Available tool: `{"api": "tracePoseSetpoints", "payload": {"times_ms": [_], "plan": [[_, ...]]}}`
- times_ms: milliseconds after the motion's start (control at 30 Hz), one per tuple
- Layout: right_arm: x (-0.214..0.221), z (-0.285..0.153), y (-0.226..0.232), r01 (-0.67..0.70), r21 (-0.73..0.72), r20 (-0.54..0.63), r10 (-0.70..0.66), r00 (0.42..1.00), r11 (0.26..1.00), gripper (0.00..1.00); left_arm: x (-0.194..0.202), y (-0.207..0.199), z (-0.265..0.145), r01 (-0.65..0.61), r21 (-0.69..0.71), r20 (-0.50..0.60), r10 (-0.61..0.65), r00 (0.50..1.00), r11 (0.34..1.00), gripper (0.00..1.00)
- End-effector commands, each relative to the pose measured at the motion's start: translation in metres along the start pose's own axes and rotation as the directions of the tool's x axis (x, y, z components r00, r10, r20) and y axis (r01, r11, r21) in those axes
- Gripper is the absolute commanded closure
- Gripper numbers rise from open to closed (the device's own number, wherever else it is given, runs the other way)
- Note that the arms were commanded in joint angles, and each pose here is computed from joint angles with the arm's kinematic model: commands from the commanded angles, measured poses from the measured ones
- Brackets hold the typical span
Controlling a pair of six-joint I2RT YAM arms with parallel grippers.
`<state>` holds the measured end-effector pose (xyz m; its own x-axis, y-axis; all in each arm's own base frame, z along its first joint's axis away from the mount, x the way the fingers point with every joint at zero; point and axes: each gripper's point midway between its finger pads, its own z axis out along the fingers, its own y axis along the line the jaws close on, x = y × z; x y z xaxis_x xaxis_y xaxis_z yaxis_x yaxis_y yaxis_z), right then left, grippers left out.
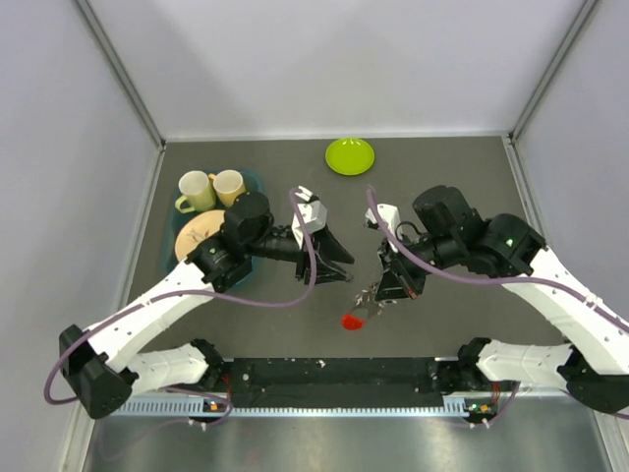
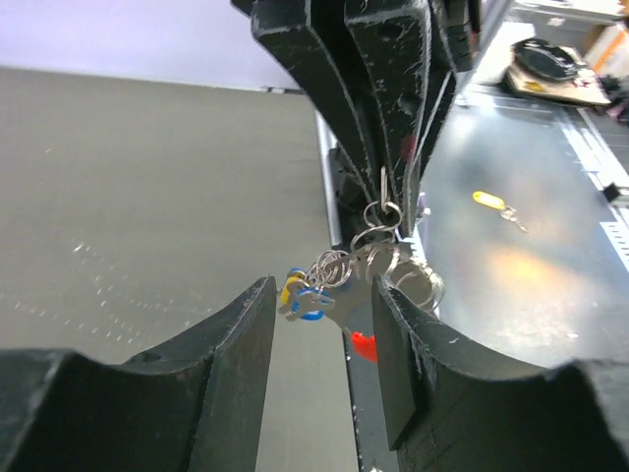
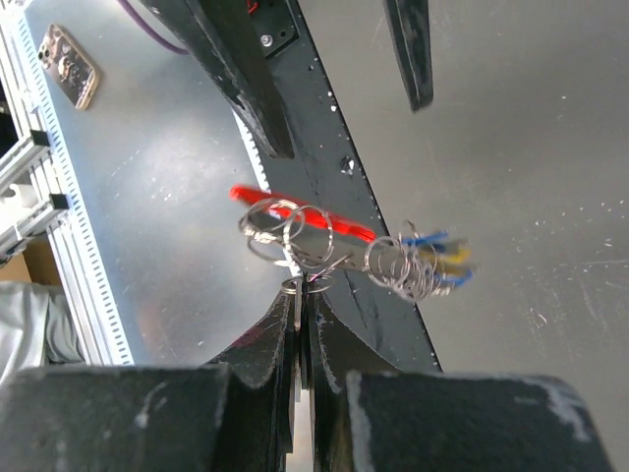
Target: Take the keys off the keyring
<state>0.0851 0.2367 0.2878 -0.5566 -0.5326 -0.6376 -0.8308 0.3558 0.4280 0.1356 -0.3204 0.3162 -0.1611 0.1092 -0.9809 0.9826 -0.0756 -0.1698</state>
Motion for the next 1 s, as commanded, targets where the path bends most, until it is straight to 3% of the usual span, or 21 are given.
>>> {"api": "tracePoseSetpoints", "payload": {"times_ms": [0, 133, 233, 367, 800, 967], "plan": [[-0.019, -0.02, 0.023, 0.149, -0.073, 0.114, -0.141, 0.983, 0.986, 1.0, -0.029, -0.026, 0.006, -0.078, 0.2, 0.072, 0.065, 0.995, 0.977, 0.52], [-0.019, -0.025, 0.029, 0.214, -0.09, 0.154, -0.199, 0.968, 0.973, 1.0, -0.04, -0.048, 0.008, -0.101, 0.374, 0.141, 0.051, 0.989, 0.922, 0.53], [-0.018, -0.028, 0.036, 0.246, -0.119, 0.181, -0.223, 0.958, 0.962, 1.0, -0.036, -0.051, 0.01, -0.047, 0.425, 0.137, -0.013, 0.99, 0.904, 0.53], [-0.019, -0.032, 0.044, 0.305, -0.145, 0.225, -0.269, 0.936, 0.941, 1.0, -0.042, -0.053, 0.015, -0.074, 0.472, 0.162, -0.004, 0.987, 0.878, 0.54], [-0.02, -0.034, 0.047, 0.344, -0.152, 0.241, -0.303, 0.922, 0.926, 1.0, -0.044, -0.037, 0.028, -0.042, 0.474, 0.157, -0.037, 0.987, 0.88, 0.59], [-0.017, -0.032, 0.046, 0.333, -0.155, 0.233, -0.293, 0.927, 0.93, 1.0, -0.053, -0.019, 0.03, -0.067, 0.371, 0.193, -0.006, 0.981, 0.926, 0.6]]}}
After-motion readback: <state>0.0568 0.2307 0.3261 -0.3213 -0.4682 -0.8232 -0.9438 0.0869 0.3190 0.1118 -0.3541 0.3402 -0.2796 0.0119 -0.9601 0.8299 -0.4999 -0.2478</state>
